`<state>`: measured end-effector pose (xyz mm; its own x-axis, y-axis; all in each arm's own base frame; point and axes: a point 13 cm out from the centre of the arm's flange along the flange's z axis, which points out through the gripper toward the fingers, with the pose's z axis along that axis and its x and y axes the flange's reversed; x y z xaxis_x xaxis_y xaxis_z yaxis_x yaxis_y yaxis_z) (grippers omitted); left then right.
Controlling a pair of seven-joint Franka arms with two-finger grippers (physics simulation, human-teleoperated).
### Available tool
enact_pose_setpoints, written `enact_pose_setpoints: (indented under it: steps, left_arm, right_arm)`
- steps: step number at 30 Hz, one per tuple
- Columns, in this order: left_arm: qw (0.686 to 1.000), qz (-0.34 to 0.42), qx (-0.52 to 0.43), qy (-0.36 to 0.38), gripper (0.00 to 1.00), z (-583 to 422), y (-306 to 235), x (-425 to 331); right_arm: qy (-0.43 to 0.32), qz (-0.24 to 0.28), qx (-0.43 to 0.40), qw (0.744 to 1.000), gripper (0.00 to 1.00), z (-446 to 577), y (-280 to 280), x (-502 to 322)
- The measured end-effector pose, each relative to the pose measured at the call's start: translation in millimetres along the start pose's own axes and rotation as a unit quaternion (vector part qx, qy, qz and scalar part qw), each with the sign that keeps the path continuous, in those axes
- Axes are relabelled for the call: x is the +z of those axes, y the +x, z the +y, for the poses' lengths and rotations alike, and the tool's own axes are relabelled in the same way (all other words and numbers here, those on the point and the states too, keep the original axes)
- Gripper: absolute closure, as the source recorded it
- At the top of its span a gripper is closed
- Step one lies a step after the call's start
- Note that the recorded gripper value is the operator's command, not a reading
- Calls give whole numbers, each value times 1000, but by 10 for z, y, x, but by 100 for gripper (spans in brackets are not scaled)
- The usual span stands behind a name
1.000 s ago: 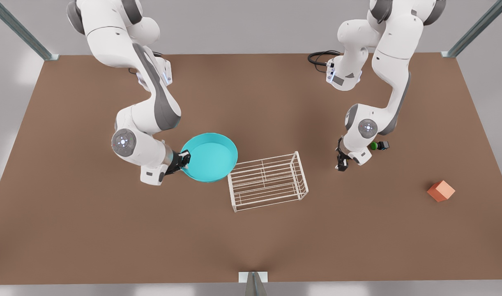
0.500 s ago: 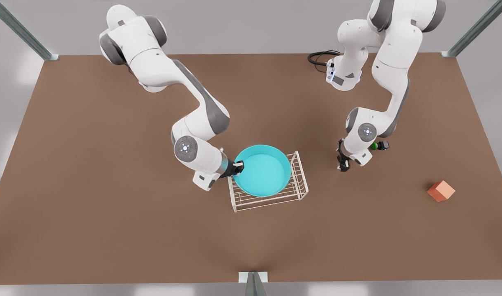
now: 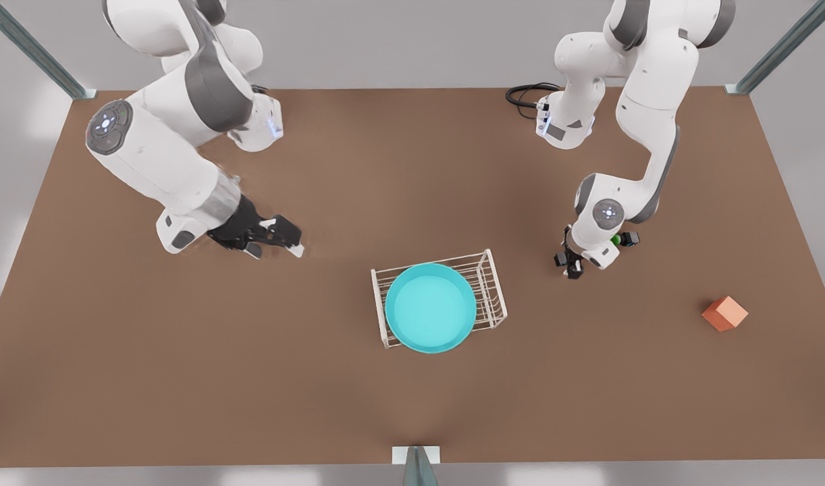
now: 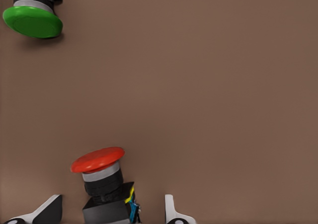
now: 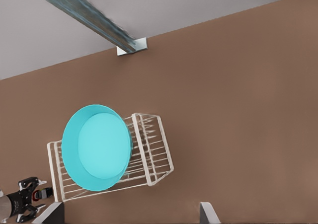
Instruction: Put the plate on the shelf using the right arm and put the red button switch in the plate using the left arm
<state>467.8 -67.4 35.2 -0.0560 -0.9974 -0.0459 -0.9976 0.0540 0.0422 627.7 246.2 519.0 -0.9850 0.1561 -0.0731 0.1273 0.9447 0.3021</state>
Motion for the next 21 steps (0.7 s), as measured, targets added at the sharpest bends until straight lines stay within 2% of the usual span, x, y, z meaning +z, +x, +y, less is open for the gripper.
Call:
enact_pose_setpoints:
  steps: [2,4,8,10,13,18,21]
  left_arm:
    - [1000,-1,1,0,0,6,8,2]
    - [1000,-2,4,-1,0,12,32,6]
    - [1000,-2,2,-3,0,25,45,29]
    - [1000,-2,0,-3,23,25,52,40]
    - [1000,-2,-5,-3,46,12,57,37]
    - [1000,-2,-13,-2,53,8,61,32]
    - [1000,-2,-17,1,54,-13,60,-1]
  right_arm:
    - [76,19,21,997,0,-872,-101,-131]
    - [126,58,34,990,0,-1516,-91,-93]
    - [174,108,18,979,0,-1934,93,-204]
    - [175,127,7,976,0,-1978,178,-239]
    - [176,149,-2,973,0,-2087,254,-262]
    - [166,166,5,972,0,-2415,275,-384]
    - [156,175,-7,972,0,-2384,312,-374]
